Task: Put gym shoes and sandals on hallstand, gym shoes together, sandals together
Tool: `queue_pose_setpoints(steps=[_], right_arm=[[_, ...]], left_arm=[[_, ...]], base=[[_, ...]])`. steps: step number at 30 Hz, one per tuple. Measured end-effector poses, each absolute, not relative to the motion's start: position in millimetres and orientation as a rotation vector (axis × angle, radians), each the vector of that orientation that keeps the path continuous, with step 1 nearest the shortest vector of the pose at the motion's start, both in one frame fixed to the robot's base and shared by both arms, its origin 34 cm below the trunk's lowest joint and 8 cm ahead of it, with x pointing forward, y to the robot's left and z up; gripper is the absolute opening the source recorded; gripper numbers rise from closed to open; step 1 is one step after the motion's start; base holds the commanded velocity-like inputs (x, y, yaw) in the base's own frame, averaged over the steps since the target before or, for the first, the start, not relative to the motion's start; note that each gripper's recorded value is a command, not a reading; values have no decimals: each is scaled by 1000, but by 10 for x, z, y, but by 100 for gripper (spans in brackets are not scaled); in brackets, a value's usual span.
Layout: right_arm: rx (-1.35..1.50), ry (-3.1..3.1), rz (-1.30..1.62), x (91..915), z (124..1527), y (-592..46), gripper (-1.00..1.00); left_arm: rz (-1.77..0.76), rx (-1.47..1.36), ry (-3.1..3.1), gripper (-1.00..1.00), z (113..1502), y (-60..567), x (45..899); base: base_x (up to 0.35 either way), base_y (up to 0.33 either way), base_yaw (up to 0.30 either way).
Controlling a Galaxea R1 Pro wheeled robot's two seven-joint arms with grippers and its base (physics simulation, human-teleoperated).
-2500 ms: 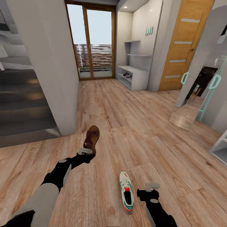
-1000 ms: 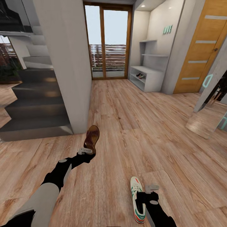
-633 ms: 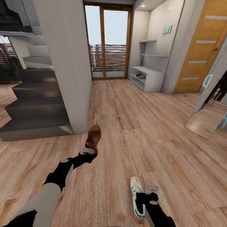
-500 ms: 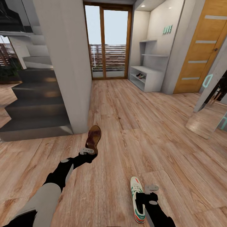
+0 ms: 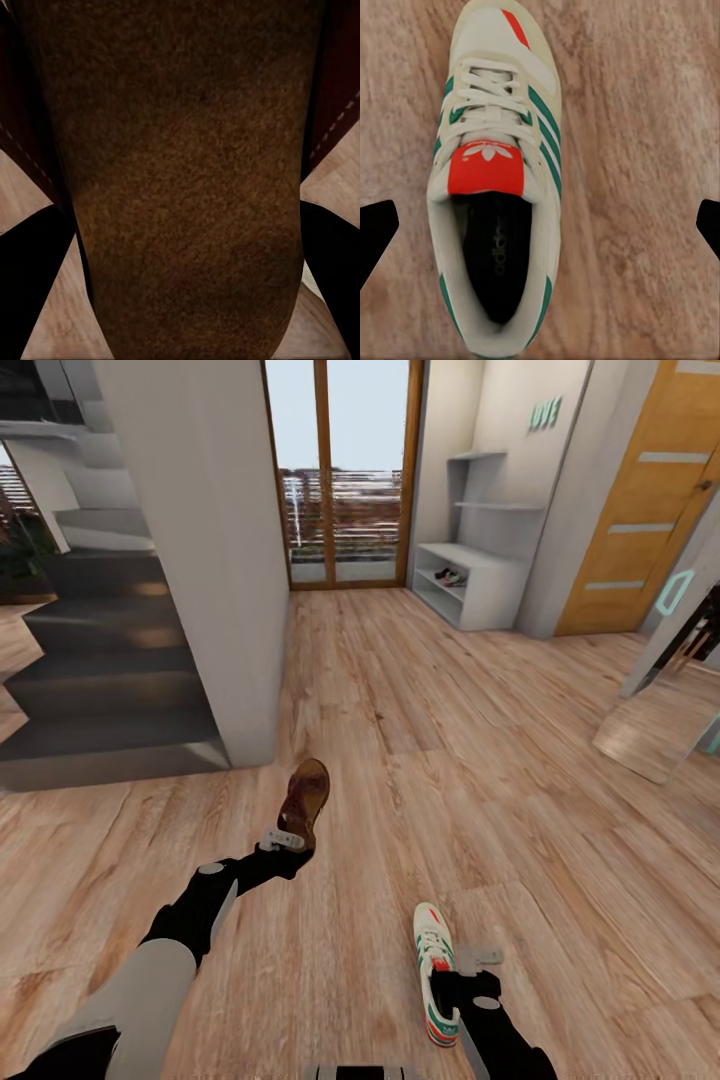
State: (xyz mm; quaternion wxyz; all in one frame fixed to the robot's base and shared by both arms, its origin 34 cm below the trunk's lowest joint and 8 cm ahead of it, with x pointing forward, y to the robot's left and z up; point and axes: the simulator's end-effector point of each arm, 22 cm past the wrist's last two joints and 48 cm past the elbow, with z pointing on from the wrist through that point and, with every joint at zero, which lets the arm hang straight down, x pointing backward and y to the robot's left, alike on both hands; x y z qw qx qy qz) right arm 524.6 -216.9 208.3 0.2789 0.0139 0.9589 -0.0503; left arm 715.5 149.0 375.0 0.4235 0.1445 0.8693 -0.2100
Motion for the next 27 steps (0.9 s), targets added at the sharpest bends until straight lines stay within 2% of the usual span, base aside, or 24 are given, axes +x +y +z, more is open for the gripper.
queue_pose_setpoints(steps=[10, 18, 27], right_arm=[[36, 2625, -139, 5085, 1838, -2176, 100], [36, 2638, -142, 5047, 1772, -2186, 100], [35, 2676, -147, 4917, 1602, -2198, 100]], left_arm=[[-540, 352, 2229, -100, 3391, 1497, 7076], [-548, 344, 2246, -100, 3273, 1493, 7041], [-559, 338, 2284, -100, 3022, 1491, 6964]], base=[[0, 0, 8], [0, 0, 131], [0, 0, 39]])
